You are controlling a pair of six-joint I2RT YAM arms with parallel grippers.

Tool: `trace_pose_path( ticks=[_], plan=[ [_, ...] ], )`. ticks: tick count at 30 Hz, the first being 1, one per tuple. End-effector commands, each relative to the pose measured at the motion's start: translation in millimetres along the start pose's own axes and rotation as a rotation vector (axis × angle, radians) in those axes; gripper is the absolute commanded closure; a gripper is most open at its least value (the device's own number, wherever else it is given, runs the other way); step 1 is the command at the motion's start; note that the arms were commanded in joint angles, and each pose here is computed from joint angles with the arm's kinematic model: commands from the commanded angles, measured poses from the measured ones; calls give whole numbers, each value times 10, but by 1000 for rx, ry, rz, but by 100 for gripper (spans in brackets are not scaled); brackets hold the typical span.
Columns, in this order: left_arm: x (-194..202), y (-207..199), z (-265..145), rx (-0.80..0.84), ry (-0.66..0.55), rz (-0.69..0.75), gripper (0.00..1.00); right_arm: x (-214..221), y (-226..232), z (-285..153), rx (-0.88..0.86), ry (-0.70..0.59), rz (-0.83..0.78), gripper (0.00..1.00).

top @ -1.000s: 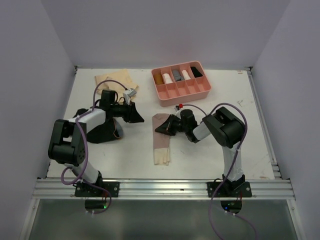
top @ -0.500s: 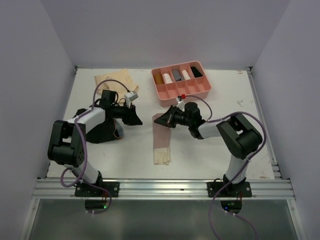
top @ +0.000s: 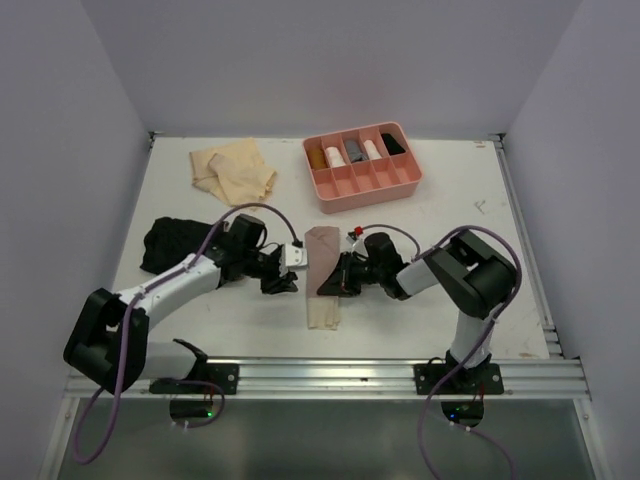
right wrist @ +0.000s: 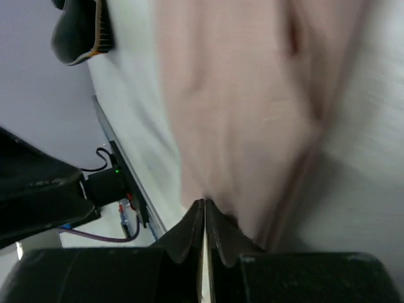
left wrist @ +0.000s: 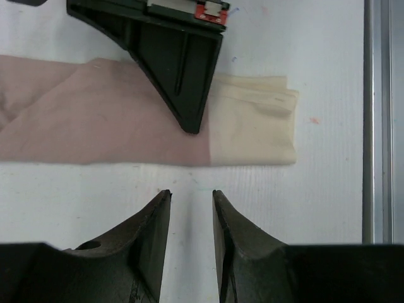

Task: Roll the underwear
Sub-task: Fold the underwear, then roll the underwear

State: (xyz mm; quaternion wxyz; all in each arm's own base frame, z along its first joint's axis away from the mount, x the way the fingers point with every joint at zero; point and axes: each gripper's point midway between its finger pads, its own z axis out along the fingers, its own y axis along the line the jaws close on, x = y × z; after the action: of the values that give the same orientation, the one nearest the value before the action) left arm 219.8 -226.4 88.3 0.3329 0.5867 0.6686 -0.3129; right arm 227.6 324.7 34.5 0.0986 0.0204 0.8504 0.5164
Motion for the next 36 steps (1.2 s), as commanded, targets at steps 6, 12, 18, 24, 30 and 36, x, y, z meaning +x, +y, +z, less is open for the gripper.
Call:
trace_pose_path(
  ticks=[6, 12, 18, 24, 30, 36],
  plan=[
    [182, -491, 232, 78, 85, 466, 62, 91, -262, 136, -49, -4, 85, 92],
    [199, -722, 354, 119, 105, 754, 62, 94, -266, 135, -47, -3, 83, 92],
    [282, -761, 457, 145, 138, 966, 61, 108, -262, 135, -48, 9, 85, 92],
    [306, -770, 546, 170, 142, 1065, 61, 127, -290, 131, -35, 16, 82, 92],
    [416, -880, 575, 232, 142, 1116, 61, 166, -337, 130, -28, 25, 94, 92],
    [492, -1049, 581, 289, 129, 1158, 62, 175, -345, 139, -29, 33, 97, 92]
  ],
)
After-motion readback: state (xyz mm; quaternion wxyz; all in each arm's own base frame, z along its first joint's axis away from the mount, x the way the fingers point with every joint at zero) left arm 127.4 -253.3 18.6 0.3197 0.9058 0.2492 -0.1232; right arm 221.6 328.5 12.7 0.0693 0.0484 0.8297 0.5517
